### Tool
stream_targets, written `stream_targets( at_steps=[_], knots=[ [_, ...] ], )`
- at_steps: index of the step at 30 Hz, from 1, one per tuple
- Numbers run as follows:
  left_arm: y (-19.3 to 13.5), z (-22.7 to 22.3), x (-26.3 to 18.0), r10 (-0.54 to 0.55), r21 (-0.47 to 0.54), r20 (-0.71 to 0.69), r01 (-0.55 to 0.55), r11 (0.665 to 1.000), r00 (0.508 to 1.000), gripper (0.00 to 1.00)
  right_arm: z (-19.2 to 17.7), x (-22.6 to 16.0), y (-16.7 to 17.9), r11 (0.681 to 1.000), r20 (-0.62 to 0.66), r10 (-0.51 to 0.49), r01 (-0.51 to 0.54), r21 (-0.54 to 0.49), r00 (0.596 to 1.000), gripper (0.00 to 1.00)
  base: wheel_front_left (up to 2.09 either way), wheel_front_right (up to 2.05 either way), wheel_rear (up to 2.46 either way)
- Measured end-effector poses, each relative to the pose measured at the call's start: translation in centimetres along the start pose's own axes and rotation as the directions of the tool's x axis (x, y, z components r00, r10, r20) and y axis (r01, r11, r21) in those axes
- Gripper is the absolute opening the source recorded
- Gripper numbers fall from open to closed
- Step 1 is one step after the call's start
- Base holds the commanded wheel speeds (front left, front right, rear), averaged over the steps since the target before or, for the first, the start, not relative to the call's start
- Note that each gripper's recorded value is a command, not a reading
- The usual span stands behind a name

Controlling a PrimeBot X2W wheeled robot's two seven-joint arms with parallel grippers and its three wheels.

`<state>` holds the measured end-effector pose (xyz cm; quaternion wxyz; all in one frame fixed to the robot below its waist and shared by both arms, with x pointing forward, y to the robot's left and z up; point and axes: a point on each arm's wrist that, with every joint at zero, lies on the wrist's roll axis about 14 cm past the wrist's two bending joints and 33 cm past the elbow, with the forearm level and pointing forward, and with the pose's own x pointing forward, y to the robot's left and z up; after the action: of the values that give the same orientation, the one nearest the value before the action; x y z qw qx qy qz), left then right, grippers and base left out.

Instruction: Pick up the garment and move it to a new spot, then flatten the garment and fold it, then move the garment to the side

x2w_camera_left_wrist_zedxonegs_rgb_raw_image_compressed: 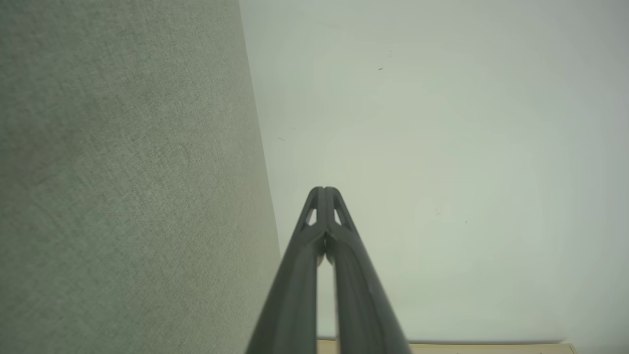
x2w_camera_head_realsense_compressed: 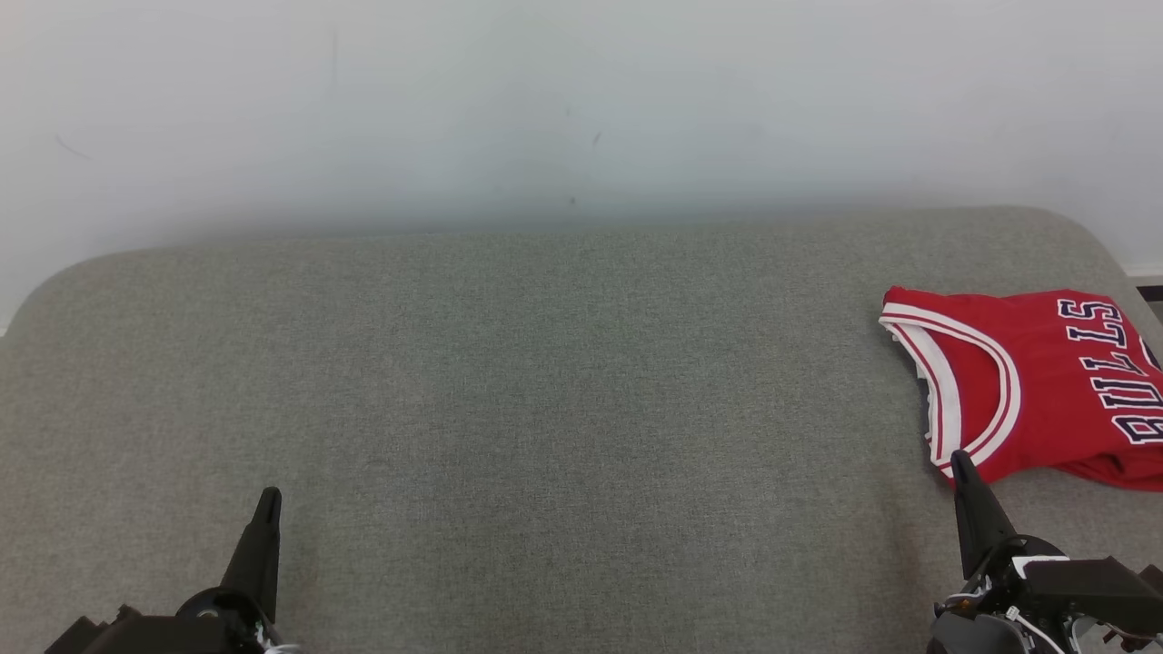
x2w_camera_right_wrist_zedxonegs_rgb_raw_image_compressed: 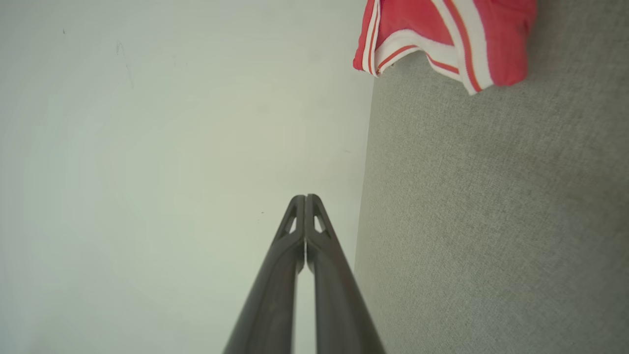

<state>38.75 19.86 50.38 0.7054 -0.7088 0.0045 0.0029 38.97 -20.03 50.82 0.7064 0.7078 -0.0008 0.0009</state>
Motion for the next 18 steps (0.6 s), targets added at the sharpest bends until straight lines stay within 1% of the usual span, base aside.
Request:
stream_targets(
  at_steps=[18],
  knots=[
    [-0.01, 0.01, 0.0, 0.0, 0.0, 0.0, 0.0, 1.0, 1.0, 0.0, 0.0, 0.0, 0.0, 1.0, 0.0, 0.0, 0.0, 0.0, 1.0, 0.0, 0.0, 0.0, 0.0]
  ],
)
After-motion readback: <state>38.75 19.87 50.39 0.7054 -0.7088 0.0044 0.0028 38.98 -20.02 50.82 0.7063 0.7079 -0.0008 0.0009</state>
